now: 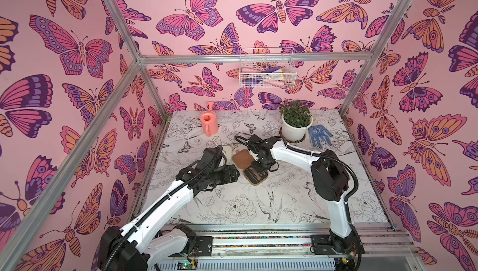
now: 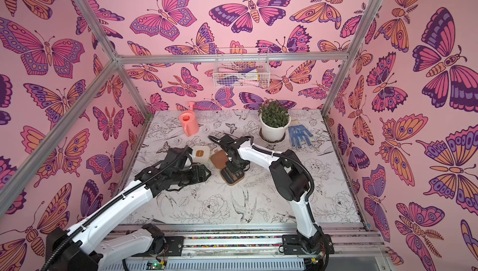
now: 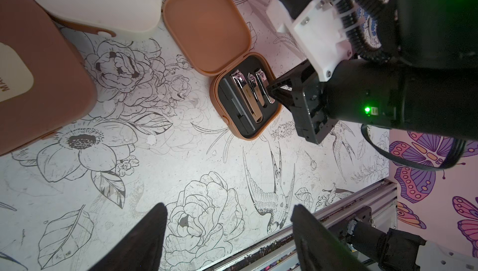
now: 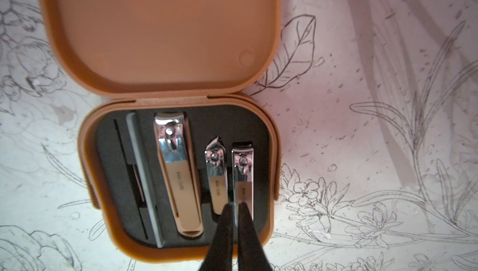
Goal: Organize nail clipper sets
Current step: Adjust the nail clipper in the storage box.
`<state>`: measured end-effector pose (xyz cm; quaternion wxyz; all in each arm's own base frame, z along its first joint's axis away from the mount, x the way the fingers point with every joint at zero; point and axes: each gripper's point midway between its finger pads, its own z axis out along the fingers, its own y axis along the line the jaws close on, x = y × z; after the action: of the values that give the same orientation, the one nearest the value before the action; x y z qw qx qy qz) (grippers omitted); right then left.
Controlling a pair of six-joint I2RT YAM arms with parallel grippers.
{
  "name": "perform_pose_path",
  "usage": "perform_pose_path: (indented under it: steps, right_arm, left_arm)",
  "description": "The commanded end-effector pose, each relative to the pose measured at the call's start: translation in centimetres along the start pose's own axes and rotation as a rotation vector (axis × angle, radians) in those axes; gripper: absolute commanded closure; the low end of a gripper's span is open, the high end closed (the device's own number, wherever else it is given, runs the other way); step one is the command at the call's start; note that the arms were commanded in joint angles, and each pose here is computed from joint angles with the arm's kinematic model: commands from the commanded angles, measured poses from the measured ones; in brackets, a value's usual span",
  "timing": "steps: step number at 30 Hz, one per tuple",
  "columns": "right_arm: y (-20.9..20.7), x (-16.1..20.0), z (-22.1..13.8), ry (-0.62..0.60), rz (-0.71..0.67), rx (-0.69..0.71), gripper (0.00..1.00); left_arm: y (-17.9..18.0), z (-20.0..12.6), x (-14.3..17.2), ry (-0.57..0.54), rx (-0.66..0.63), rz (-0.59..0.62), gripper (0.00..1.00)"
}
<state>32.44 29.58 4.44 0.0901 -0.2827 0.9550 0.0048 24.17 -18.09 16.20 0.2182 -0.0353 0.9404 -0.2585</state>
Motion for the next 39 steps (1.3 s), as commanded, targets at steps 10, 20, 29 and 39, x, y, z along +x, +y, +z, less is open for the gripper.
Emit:
perform_pose_path:
  steps: [10, 20, 29, 39]
  right_arm:
    - [-0.8, 1.8, 2.5, 0.073, 0.017, 0.032, 0.91]
    - [-0.7, 2.9, 4.4, 0.110, 0.027, 0.024, 0.91]
    - [-0.1, 3.9, 5.2, 0.129, 0.049, -0.006, 0.92]
    - [0.7, 5.4, 6.6, 0.167, 0.058, -0.004, 0.92]
  left_arm:
    - [0.5, 0.1, 0.2, -0.002, -0.013, 0.011, 0.22]
    - [0.4, 0.0, 0.2, -0.002, -0.011, 0.012, 0.22]
    - [0.4, 0.1, 0.2, -0.001, -0.012, 0.010, 0.22]
    - [0.4, 0.2, 0.2, 0.001, -0.014, 0.009, 0.22]
